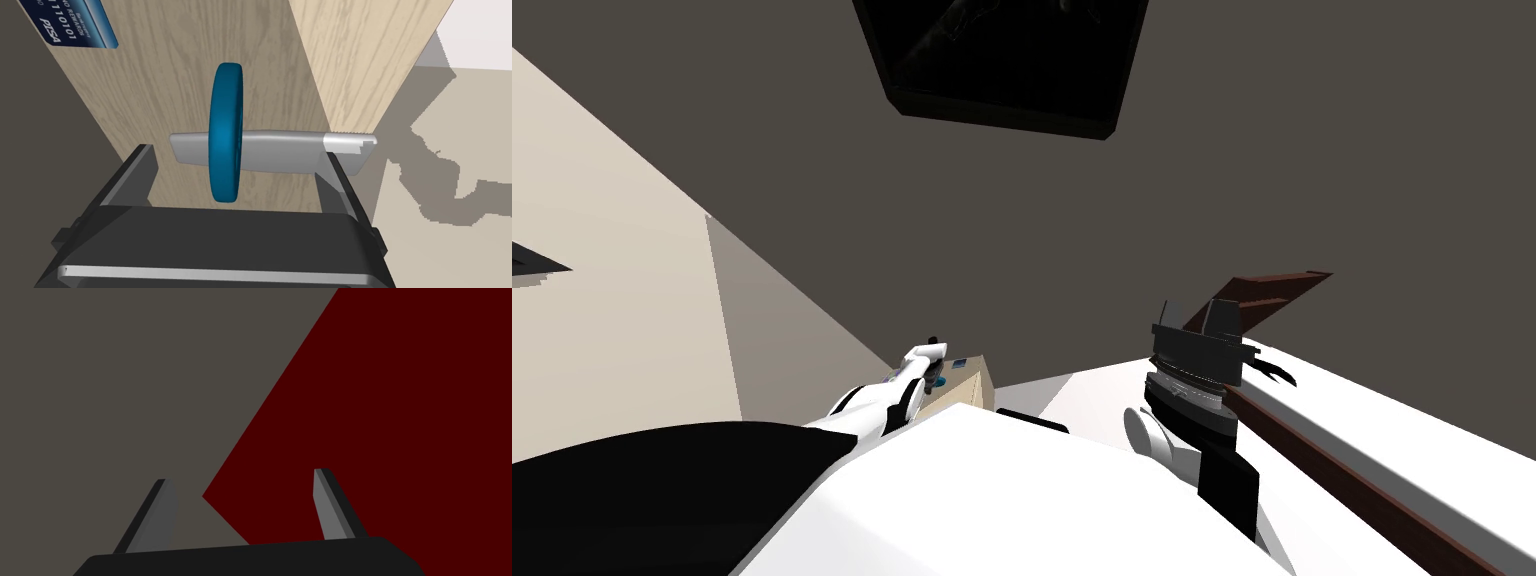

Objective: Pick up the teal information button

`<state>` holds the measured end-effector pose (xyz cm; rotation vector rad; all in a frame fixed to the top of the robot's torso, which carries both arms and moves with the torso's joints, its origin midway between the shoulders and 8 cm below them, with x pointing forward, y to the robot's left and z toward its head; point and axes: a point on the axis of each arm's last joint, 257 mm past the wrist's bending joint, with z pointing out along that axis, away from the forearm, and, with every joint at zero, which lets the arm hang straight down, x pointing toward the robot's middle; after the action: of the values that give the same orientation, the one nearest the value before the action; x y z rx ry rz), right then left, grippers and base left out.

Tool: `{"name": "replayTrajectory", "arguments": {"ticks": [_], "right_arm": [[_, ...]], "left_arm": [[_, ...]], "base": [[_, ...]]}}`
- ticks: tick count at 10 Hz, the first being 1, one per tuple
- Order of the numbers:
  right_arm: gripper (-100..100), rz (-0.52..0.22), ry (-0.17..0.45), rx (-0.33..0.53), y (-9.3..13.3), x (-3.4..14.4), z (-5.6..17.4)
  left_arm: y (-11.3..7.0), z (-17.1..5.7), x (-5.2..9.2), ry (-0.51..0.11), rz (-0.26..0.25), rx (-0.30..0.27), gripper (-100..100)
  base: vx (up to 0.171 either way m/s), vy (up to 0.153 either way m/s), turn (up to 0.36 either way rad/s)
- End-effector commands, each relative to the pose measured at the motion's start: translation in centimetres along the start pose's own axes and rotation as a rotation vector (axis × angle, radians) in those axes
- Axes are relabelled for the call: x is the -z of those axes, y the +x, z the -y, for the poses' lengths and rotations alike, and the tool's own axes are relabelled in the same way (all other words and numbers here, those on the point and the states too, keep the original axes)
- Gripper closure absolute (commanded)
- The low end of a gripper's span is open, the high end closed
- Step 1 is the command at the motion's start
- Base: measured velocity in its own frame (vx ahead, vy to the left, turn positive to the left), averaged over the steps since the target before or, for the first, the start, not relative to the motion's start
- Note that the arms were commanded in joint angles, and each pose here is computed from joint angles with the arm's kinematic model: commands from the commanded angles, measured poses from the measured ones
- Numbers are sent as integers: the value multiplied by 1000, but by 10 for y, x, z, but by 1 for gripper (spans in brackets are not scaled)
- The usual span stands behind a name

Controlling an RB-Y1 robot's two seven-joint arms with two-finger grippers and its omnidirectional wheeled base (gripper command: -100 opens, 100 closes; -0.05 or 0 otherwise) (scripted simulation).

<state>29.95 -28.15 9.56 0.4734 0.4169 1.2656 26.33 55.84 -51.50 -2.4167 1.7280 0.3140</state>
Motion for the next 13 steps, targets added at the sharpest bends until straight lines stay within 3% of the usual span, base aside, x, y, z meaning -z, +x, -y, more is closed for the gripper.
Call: {"name": "replayTrajectory", "arguments": {"ticks": [1, 3, 4, 8, 9, 10, 12, 13], "right_arm": [[0, 0, 0, 0, 0, 0, 0], [0, 0, 0, 0, 0, 0, 0], [0, 0, 0, 0, 0, 0, 0], [0, 0, 0, 0, 0, 0, 0], [0, 0, 0, 0, 0, 0, 0], [0, 0, 0, 0, 0, 0, 0], [0, 0, 0, 0, 0, 0, 0], [0, 0, 0, 0, 0, 0, 0]], "left_arm": [[6, -5, -7, 2, 0, -2, -100], [6, -7, -8, 0, 0, -2, -100], [6, -6, -8, 1, 0, -1, 100], [6, -7, -8, 1, 0, -1, 100], [6, -7, -8, 1, 0, -1, 0], [-1, 3, 3, 1, 0, 2, 100], [-1, 4, 4, 3, 1, 2, 100], [-2, 5, 5, 3, 1, 2, 0]], "base": [[5, -3, 16], [0, 0, 0], [0, 0, 0], [0, 0, 0], [0, 0, 0], [-3, 7, -19], [-3, 2, -11], [0, 0, 0]]}}
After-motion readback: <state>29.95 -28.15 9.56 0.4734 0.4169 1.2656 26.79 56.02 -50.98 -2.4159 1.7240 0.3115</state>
